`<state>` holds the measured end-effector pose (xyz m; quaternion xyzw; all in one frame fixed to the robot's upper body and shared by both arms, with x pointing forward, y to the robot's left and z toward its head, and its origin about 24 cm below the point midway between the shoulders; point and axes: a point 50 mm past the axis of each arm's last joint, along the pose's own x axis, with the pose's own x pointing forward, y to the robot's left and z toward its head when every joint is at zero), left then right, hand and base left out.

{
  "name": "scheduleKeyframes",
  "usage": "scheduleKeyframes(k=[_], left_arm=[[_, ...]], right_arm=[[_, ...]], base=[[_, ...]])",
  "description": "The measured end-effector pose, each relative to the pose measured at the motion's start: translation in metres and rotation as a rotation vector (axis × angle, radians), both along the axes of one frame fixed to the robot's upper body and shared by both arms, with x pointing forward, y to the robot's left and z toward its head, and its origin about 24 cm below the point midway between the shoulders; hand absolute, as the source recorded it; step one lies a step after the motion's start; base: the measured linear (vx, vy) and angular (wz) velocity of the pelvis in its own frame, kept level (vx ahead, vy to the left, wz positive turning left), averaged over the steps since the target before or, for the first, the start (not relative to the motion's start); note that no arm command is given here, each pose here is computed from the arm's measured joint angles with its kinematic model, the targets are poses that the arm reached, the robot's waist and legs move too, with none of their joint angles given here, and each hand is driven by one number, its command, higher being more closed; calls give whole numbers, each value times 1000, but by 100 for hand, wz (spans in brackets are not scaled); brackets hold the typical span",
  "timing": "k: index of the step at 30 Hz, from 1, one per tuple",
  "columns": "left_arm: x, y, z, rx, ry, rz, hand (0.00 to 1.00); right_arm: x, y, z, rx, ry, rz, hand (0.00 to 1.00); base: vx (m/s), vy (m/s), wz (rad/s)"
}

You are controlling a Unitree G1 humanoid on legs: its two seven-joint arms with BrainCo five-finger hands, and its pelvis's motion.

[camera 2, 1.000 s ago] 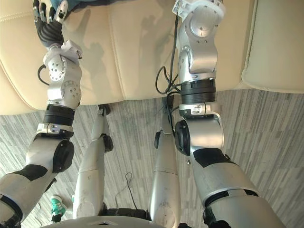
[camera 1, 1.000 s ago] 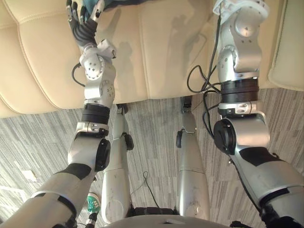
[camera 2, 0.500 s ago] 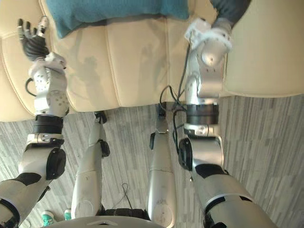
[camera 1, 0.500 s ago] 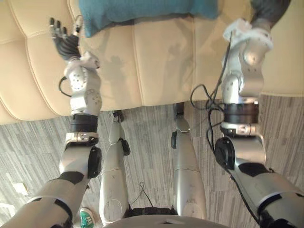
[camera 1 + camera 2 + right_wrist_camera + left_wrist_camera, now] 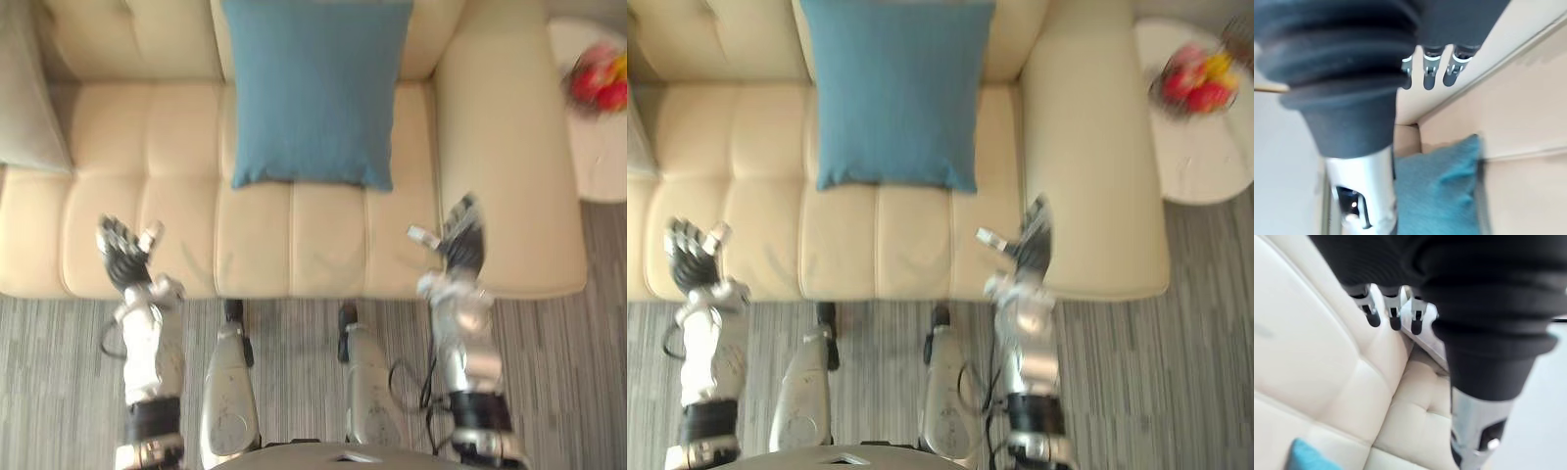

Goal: Pick up cushions and gather them together orderly.

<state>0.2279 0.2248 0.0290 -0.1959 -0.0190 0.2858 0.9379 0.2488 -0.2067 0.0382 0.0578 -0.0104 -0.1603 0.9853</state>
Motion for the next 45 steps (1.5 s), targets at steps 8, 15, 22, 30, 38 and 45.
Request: scheduleKeyframes(k=[8,15,22,30,38,45], left_arm=[[-63,-27,-121,-55,596,-167,0],[-127,-26,-177,-133,990,-160,0],[-153,-12,-189,-89,1144,-188,0],[-137,7,-181,-54,1102,-119,0],[-144,20,-179,-82,1104,-13,0],[-143,-11,-186,-109,1117,-114,0]], right_arm=[[-79,11,-134,52,645,-11,0],[-134,-7,-179,155,930,-158,0],[-161,-14,-194,190,1068,-208,0],[-138,-8,-190,197,1021,-184,0],[-129,-13,-188,140,1028,-156,0],[-125,-12,-187,117,1035,-134,0]], base=[[131,5,-10],[112,15,-13],[32,21,-29],[-109,20,-53],[-109,-69,40],[-151,45,33]])
